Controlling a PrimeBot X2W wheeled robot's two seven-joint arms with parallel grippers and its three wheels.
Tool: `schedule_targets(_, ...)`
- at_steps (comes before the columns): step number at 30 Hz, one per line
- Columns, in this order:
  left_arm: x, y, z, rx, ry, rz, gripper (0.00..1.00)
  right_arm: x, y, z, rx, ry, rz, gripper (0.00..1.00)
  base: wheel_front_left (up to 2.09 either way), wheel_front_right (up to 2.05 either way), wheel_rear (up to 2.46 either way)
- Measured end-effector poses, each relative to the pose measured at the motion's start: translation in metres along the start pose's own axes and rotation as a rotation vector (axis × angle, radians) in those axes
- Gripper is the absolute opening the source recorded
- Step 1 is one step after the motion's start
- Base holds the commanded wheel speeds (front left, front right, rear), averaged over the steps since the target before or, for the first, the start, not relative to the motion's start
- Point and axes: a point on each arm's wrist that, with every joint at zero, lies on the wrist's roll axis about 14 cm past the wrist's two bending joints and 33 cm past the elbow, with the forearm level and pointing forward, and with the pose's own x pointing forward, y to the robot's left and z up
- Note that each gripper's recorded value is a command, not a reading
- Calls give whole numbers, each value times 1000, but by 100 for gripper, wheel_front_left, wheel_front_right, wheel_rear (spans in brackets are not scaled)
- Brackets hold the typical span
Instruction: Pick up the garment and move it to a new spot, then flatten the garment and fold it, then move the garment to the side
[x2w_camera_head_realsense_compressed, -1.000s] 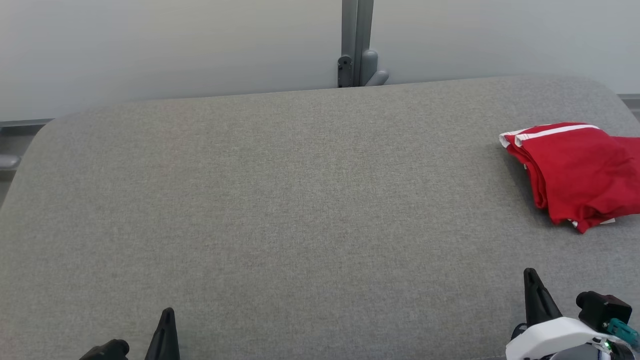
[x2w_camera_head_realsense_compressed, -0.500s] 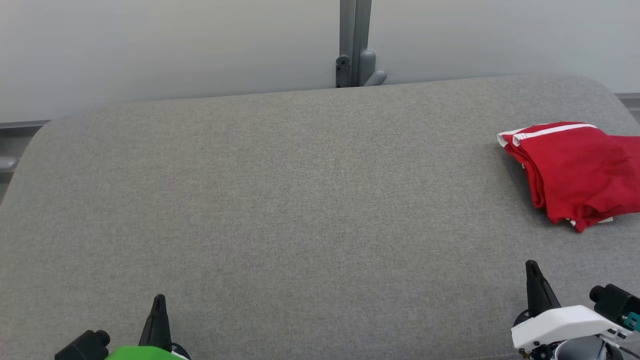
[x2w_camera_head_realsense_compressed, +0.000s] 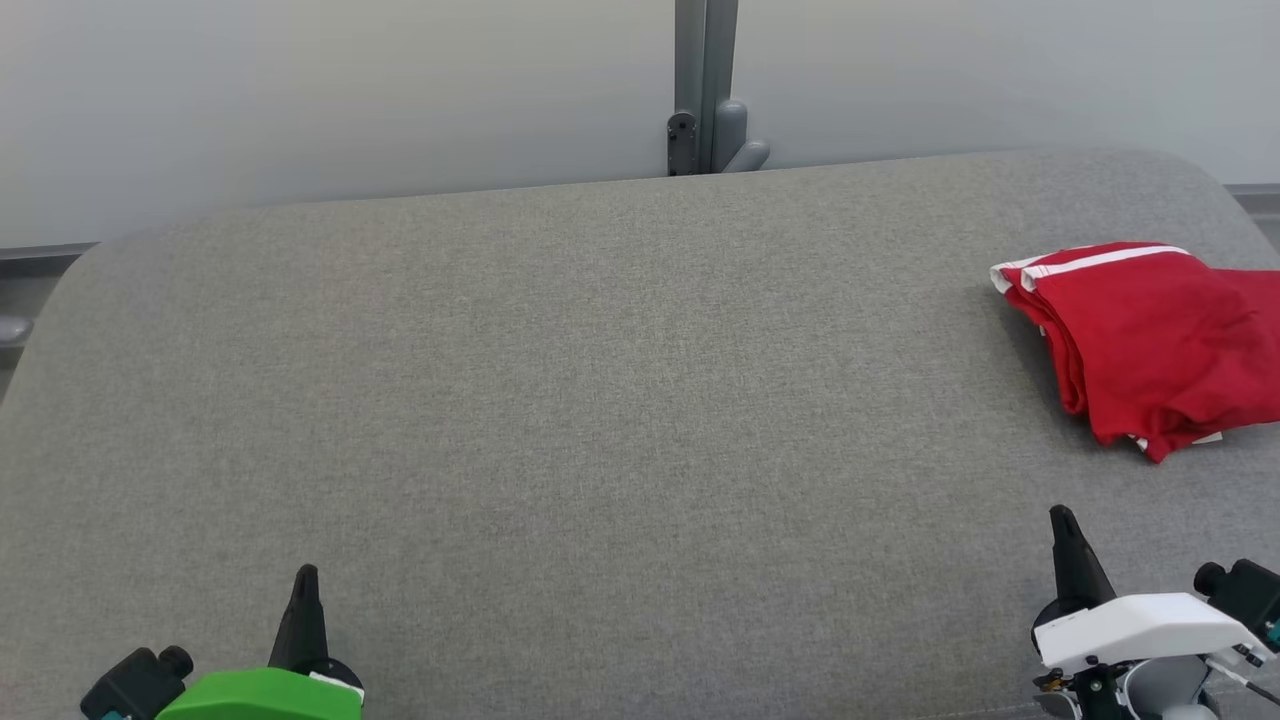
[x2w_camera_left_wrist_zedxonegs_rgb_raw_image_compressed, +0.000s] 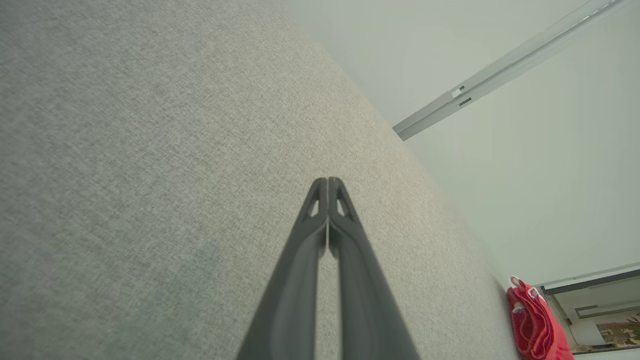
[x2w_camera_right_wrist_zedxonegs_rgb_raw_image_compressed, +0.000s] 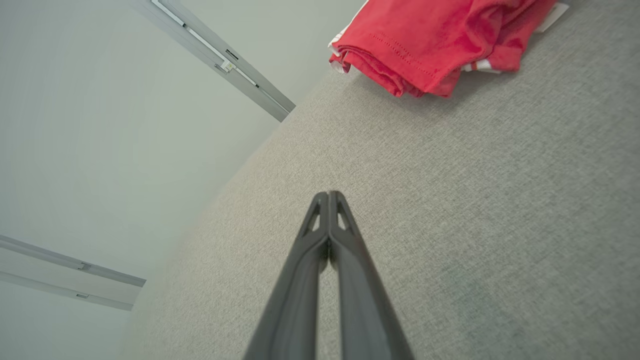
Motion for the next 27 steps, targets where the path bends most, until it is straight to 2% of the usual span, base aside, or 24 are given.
schedule_targets(27,13,-18,16,-276,-11,-55,0,7,9,10,313,-2,23,0,0,0,0)
